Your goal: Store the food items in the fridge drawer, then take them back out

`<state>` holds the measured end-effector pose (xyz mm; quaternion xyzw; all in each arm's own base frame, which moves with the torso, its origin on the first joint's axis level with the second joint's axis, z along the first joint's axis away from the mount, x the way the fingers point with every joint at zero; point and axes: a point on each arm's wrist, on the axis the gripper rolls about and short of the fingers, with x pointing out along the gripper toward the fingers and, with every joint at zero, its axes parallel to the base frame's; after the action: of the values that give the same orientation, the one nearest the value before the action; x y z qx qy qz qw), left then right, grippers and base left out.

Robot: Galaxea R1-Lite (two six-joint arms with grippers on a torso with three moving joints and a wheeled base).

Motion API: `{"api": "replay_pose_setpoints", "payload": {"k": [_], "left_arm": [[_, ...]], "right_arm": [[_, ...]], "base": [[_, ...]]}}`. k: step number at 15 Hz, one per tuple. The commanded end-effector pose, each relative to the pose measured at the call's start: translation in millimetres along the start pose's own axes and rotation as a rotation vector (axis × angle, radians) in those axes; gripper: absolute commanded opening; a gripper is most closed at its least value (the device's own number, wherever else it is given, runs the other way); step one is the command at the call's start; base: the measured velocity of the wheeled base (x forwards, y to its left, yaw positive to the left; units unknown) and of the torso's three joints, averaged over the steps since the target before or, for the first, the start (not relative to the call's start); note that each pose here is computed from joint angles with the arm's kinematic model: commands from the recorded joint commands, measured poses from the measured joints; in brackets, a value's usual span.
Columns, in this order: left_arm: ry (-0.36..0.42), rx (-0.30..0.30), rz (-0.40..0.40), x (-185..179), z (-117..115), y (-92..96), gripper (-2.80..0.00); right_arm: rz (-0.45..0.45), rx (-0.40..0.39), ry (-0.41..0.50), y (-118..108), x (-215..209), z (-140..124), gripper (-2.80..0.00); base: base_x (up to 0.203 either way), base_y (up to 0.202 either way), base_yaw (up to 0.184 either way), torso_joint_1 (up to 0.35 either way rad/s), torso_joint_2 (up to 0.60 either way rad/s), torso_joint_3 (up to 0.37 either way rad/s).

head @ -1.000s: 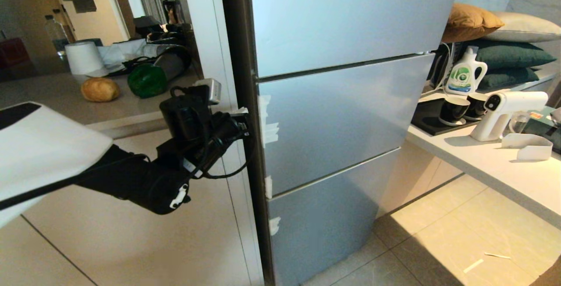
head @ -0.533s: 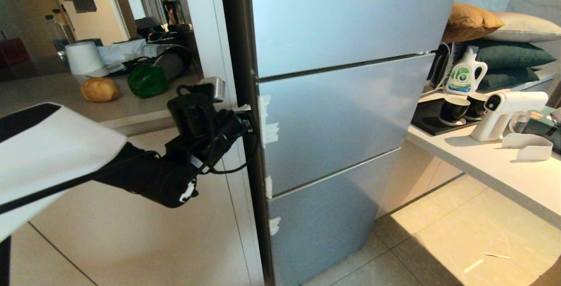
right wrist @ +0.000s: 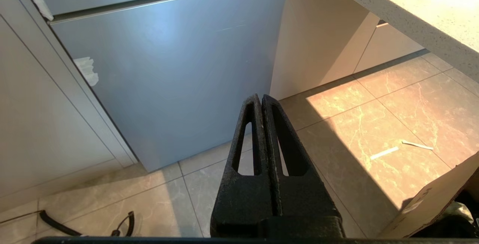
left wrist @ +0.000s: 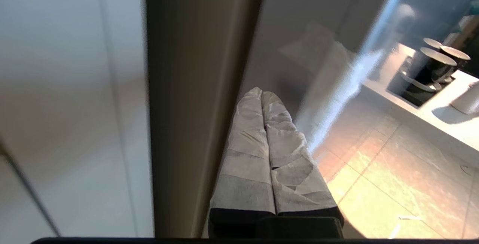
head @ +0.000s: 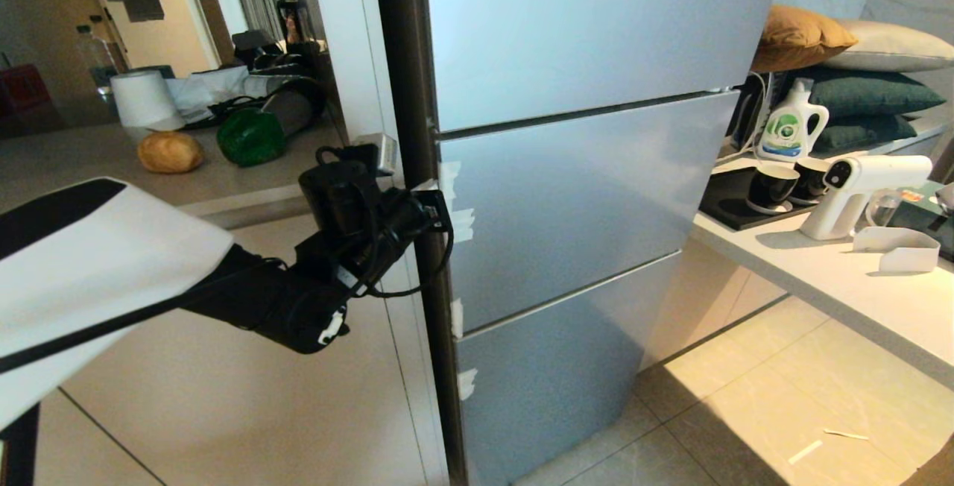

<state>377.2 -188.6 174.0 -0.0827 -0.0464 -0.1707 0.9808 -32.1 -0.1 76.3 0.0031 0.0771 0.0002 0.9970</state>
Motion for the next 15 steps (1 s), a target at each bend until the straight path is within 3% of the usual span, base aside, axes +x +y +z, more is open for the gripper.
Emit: {"api": "replay_pose_setpoints", "payload": {"k": [1, 12, 15], "left_arm": [[0.001, -0.001, -0.001, 0.3, -2.3, -0.5, -2.80], [0.019, -0.006, 0.003, 2.8, -11.5, -1.5, -2.80], [-0.054, -0.017, -0.021, -0.6, -7.7, -4.8, -2.80]], "right_arm": [[0.001, 0.001, 0.001, 0.0, 0.0, -0.1, -2.80], [0.001, -0.001, 0.002, 0.0, 0.1, -0.1, -2.80], [0.001, -0.001, 0.001, 0.0, 0.0, -0.1, -2.80]], "base": [[0.000, 0.000, 0.000, 0.000, 0.00, 0.000], [0.000, 0.000, 0.000, 0.000, 0.00, 0.000], [0.000, 0.000, 0.000, 0.000, 0.00, 0.000]]}}
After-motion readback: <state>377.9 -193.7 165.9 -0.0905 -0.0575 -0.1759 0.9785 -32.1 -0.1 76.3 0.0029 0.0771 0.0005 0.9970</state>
